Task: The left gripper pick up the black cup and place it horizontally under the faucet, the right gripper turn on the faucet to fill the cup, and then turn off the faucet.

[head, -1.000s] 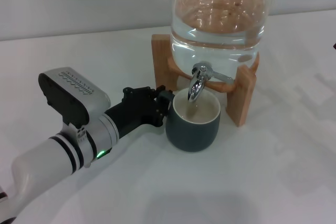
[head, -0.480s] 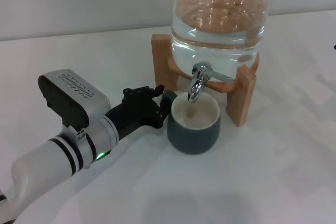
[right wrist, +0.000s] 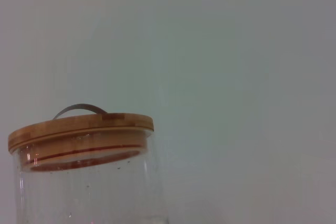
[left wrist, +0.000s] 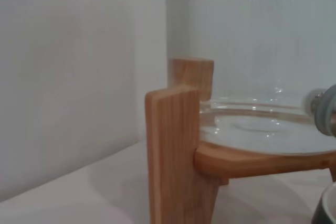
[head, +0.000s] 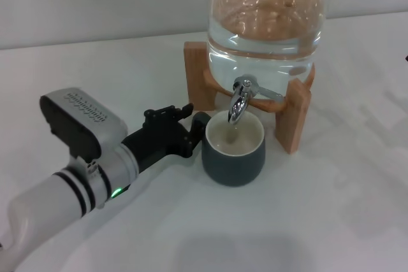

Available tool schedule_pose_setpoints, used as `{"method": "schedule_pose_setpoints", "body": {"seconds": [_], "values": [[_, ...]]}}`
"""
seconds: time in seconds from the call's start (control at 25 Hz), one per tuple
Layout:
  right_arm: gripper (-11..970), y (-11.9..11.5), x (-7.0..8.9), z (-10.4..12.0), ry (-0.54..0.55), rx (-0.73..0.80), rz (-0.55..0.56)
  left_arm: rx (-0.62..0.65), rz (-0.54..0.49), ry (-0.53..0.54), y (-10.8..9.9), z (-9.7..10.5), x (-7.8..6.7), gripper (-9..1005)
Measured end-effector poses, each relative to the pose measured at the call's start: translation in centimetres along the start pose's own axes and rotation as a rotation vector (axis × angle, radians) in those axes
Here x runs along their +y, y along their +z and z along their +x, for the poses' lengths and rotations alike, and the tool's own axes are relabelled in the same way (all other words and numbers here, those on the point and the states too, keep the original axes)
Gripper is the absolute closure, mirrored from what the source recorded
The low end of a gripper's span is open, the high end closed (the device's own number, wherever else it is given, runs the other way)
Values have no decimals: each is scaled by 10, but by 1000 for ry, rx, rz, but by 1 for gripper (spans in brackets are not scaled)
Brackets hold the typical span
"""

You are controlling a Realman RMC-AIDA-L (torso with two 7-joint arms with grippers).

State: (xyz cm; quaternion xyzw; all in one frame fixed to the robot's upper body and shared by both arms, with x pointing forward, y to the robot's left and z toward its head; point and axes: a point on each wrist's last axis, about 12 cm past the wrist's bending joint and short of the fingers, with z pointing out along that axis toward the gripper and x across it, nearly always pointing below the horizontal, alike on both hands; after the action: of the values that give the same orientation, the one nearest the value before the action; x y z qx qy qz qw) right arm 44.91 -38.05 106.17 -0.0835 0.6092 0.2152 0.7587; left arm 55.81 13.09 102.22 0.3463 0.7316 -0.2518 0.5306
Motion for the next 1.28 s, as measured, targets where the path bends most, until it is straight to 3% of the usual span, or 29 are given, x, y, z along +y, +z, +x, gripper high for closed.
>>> {"method": "schedule_pose_setpoints", "body": {"seconds": [0.68, 1.04, 1.16, 1.28], "values": [[236, 0, 1, 0, 1, 1, -6, -42, -17, -37, -32, 26, 1, 658], [236, -7, -2, -10, -4, 40, -69, -175, -122, -113, -85, 47, 17, 657], [236, -5, -5, -30, 24, 114, -192, -221, -172, -147, -101, 50, 25, 657], [236, 3, -2, -39, 61, 161, -268, -303, -267, -213, -130, 54, 39, 657]]}}
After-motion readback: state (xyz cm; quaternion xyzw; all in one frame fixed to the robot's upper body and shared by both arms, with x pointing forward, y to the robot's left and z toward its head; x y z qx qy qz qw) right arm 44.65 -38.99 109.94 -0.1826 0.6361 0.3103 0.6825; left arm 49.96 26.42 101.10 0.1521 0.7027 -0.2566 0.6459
